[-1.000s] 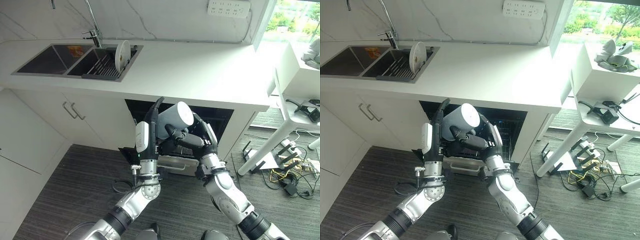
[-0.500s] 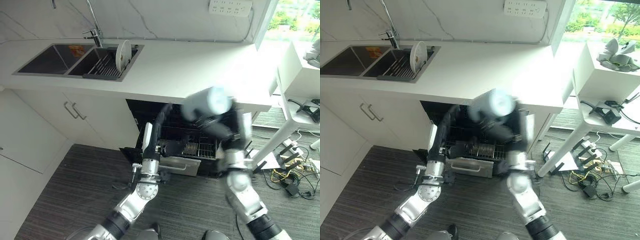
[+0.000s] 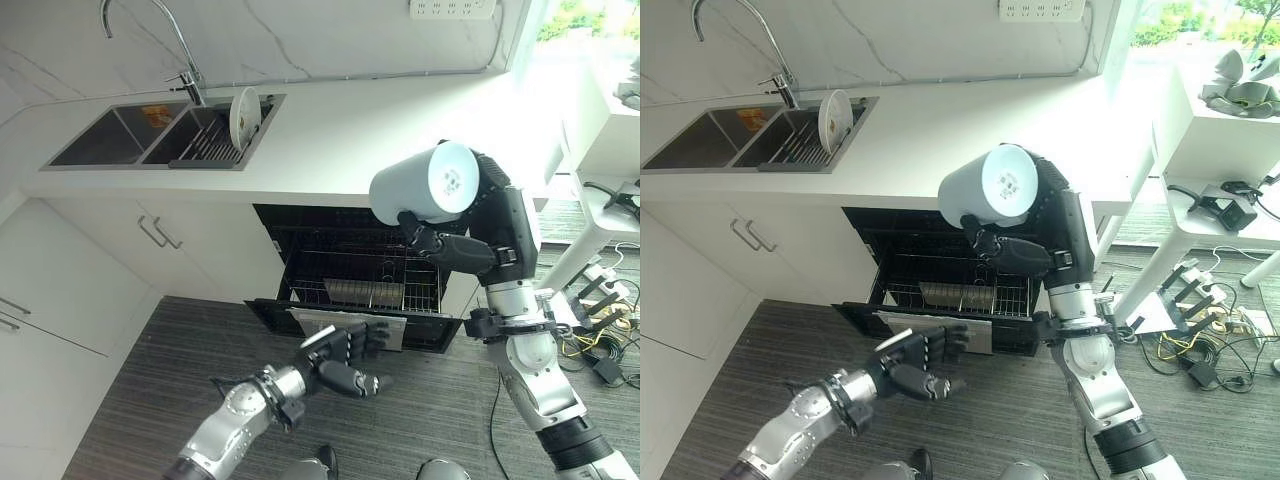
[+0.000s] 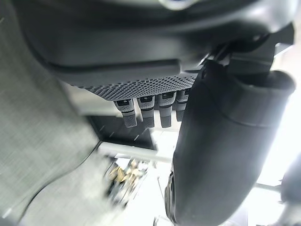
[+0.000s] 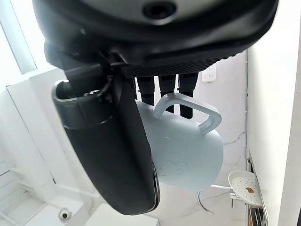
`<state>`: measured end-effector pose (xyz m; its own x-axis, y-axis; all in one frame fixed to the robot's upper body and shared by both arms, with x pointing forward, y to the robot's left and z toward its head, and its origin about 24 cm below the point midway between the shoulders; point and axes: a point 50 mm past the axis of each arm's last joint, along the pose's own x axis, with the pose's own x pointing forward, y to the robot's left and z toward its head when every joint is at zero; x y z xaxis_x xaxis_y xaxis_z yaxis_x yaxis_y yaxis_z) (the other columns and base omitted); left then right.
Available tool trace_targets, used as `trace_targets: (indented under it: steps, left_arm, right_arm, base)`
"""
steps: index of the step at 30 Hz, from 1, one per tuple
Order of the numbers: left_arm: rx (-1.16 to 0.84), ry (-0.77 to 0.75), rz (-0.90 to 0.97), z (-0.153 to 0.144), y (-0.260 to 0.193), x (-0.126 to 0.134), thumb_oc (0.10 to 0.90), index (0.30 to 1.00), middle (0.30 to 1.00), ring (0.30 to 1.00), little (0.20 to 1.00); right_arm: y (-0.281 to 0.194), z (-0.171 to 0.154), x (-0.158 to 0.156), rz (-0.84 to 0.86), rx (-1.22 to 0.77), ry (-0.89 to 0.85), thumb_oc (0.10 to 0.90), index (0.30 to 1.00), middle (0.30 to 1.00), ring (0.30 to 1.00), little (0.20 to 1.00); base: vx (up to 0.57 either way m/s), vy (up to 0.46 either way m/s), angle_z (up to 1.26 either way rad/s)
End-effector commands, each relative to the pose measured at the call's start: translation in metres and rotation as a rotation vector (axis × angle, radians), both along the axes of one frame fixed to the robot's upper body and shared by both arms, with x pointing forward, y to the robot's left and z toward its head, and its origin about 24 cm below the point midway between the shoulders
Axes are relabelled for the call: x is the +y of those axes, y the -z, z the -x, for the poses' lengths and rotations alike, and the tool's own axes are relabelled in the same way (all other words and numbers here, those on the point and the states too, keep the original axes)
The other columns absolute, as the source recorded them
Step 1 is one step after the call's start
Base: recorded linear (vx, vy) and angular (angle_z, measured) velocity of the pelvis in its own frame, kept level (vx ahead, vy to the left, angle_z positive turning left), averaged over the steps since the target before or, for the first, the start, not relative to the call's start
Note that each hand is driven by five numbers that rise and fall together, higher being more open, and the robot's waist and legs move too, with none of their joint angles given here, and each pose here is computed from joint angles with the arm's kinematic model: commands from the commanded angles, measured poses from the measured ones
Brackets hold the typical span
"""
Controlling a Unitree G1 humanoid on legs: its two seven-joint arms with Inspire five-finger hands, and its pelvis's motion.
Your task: Place the dishes in the dishwasher.
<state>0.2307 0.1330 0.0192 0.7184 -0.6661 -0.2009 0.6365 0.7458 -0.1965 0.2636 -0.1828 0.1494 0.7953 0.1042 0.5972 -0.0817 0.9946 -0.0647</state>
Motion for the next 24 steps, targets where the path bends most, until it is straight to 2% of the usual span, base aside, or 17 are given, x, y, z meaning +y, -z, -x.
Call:
trace_targets:
  steps: [1, 2, 7, 12, 16, 19, 24]
  left_arm:
    - [-0.180, -0.027, 0.095, -0.018, -0.043, -0.001, 0.800, 0.900, 0.900, 0.900, 0.900]
    - [-0.226, -0.144, 0.037, -0.019, -0.041, 0.010, 0.800, 0.900, 0.900, 0.900, 0.900]
    - [-0.346, -0.296, -0.071, -0.019, -0.043, 0.032, 0.800, 0.900, 0.900, 0.900, 0.900]
    - [-0.570, -0.419, -0.292, -0.020, -0.058, 0.052, 0.800, 0.900, 0.900, 0.900, 0.900]
    - [-0.744, -0.480, -0.485, -0.023, -0.070, 0.065, 0.800, 0.900, 0.900, 0.900, 0.900]
    - [-0.950, -0.518, -0.668, -0.029, -0.084, 0.074, 0.800, 0.900, 0.900, 0.900, 0.900]
    - [-1.121, -0.496, -0.786, -0.039, -0.104, 0.078, 0.800, 0.900, 0.900, 0.900, 0.900]
  right_arm:
    - [-0.046, 0.008, -0.004, -0.088, -0.262, -0.023, 0.400, 0.300, 0.300, 0.300, 0.300]
    - [-0.039, 0.006, -0.008, -0.117, -0.212, -0.010, 0.400, 0.300, 0.300, 0.300, 0.300]
    - [-0.020, 0.003, -0.018, -0.191, -0.109, 0.030, 0.400, 0.300, 0.300, 0.300, 0.300]
    - [0.001, -0.004, -0.023, -0.226, 0.001, 0.065, 0.400, 0.300, 0.300, 0.300, 0.300]
    - [0.010, -0.009, -0.022, -0.167, 0.045, 0.073, 0.400, 0.300, 0.300, 0.300, 0.300]
    - [0.012, -0.015, -0.023, -0.084, 0.062, 0.079, 0.400, 0.300, 0.300, 0.300, 0.300]
    - [0.009, -0.027, -0.028, -0.013, 0.087, 0.094, 0.400, 0.300, 0.300, 0.300, 0.300]
  base:
    - [0.02, -0.009, 0.07]
    - [0.02, -0.009, 0.09]
    - [0.04, -0.018, 0.09]
    - [0.09, -0.012, 0.01]
    - [0.12, -0.014, 0.02]
    - [0.12, -0.011, 0.06]
    - [0.01, -0.002, 0.11]
